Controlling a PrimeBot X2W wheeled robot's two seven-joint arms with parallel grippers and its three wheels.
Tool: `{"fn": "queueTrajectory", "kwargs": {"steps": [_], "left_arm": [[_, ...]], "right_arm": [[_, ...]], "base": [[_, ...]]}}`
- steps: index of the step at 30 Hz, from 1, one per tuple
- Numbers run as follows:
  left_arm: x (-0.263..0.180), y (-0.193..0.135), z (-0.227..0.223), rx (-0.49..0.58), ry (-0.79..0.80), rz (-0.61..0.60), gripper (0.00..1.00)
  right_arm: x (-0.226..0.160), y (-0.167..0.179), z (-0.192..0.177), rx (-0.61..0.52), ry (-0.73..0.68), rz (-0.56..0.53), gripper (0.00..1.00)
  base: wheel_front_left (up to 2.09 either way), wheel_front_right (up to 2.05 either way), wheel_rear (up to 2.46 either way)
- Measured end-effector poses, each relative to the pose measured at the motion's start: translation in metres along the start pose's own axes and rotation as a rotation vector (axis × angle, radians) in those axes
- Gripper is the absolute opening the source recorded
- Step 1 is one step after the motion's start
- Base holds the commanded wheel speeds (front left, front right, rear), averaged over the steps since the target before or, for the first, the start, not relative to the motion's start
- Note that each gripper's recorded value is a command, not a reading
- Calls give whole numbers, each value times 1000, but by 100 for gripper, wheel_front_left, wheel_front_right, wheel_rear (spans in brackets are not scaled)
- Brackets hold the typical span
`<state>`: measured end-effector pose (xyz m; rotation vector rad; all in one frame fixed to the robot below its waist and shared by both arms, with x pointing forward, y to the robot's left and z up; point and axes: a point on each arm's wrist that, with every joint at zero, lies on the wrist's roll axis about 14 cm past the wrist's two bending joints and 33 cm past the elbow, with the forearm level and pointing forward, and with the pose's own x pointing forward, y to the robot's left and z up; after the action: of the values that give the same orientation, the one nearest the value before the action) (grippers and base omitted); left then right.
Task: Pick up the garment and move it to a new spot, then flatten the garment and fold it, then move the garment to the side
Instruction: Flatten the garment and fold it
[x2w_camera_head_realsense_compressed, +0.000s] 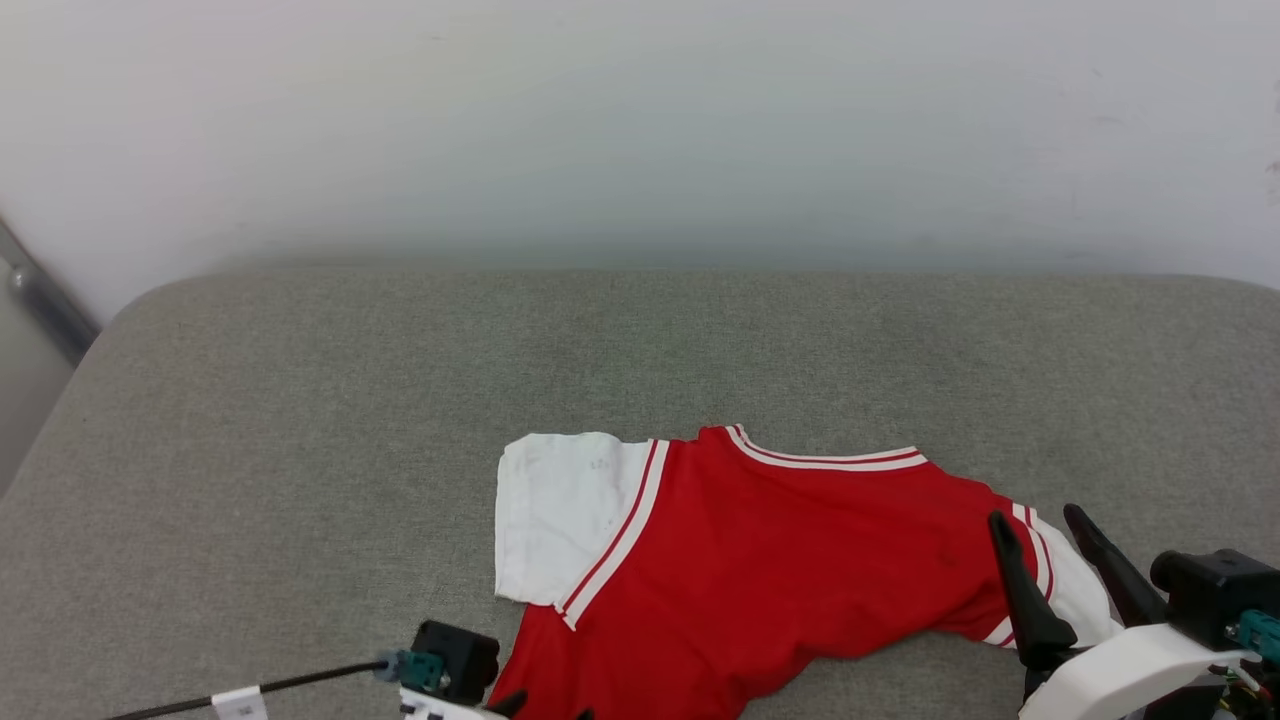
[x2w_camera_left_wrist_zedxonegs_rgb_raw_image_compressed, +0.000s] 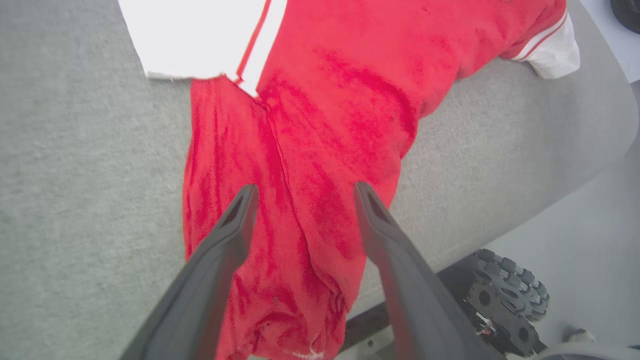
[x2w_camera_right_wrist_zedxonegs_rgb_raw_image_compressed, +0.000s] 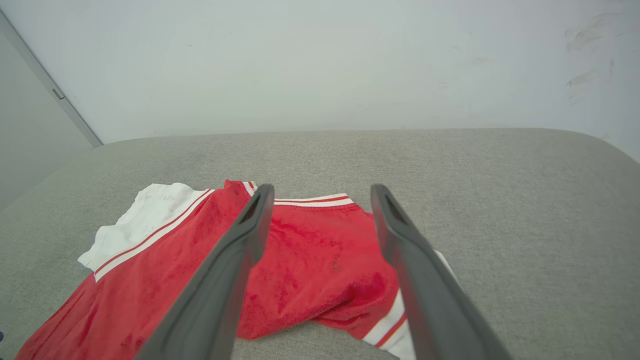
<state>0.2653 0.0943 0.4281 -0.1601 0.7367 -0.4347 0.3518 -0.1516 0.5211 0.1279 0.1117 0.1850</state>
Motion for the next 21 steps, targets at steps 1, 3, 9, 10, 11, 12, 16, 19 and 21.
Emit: {"fn": "queueTrajectory", "kwargs": {"steps": [1,3,9,10,11,12,16,19,21], "left_arm": [[0,1,11,15,-37,4,100],[0,5,34,46,-108,19,100],[1,25,121,81,-414,103,100],[3,28,132,94,-449,116,100],[6,32,141,104,-479,127,100],[11,34,149,99,-500,131,100],[33,54,175,105,-541,162,100],[56,72,182,96,-508,174,100],[73,86,180,89,-456,176,100]], "right_arm": [[0,-1,0,0,-1,-2,100],[1,-1,0,0,1,-3,100],[15,-3,7,-1,-13,-1,100],[18,-3,8,-2,-17,0,100],[22,-4,9,-4,-19,0,100],[25,-5,9,-4,-20,-1,100],[41,-11,8,-6,-19,-10,100],[52,-16,1,-6,-1,-19,100],[57,-20,-6,-2,12,-28,100]], "base": [[0,0,0],[0,0,0],[0,0,0],[0,0,0],[0,0,0],[0,0,0],[0,0,0],[0,0,0],[0,0,0]]}}
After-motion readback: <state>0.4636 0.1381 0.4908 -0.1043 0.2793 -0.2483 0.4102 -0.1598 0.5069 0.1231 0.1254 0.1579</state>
